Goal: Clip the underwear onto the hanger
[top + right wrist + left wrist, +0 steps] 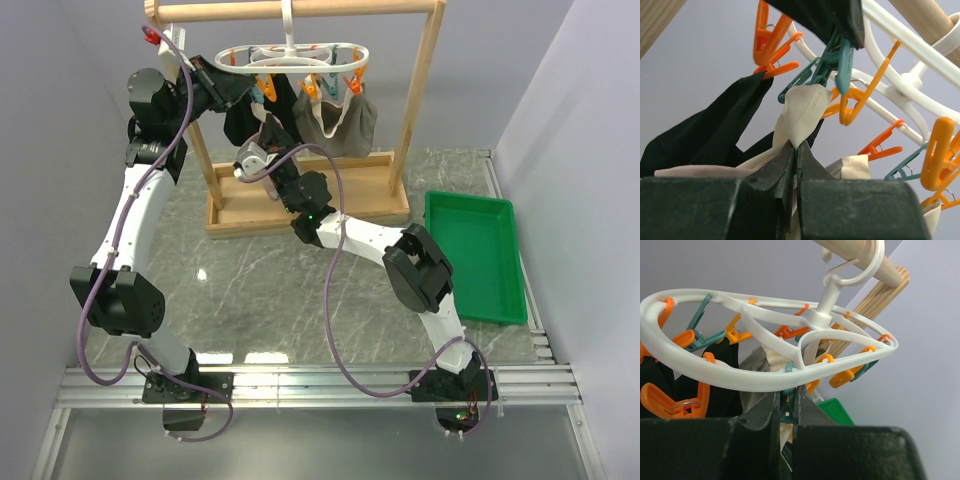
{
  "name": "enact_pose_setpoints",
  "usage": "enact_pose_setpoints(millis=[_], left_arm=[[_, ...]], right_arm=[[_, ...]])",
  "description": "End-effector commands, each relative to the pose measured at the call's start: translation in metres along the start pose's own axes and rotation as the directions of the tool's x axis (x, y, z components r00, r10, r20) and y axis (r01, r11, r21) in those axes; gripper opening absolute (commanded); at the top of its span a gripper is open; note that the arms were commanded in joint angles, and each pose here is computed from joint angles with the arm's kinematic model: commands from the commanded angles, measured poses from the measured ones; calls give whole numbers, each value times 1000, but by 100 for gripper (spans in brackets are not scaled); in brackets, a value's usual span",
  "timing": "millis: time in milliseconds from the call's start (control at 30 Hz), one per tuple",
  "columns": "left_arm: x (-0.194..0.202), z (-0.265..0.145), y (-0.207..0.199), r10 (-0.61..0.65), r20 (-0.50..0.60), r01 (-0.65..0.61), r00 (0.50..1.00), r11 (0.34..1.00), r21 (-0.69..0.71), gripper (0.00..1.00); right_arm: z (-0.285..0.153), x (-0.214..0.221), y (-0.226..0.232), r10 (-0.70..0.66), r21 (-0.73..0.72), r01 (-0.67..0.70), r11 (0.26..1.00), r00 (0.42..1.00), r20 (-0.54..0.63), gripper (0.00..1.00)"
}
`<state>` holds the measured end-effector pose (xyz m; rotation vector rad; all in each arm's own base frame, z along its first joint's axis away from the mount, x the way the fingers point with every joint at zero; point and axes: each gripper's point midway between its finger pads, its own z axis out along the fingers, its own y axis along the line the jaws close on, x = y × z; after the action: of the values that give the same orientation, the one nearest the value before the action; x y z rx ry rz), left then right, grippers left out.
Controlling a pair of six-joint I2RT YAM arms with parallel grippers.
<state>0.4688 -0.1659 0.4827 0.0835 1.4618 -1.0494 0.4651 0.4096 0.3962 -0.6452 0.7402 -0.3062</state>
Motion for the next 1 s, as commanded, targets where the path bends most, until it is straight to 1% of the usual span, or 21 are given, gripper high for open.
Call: enact_pose_setpoints(millis=[0,500,833,967], left_arm=[[-12,-2,-14,16,15,-17,1000,999,42,1],[-9,-1,-17,17,1,-17,1000,998,58,1],[-10,1,-23,19,-3,-19,1000,997,76,1],[-13,3,-24,18,2,-19,1000,997,80,6]], right_arm=[[15,-24,-45,52,105,-56,993,998,41,0],[24,-19,-52,81,116,-82,990,997,17,0],[27,-23,-59,80,127,-83,988,996,29,0],[27,-22,-57,76,123,-78,989,997,27,0]])
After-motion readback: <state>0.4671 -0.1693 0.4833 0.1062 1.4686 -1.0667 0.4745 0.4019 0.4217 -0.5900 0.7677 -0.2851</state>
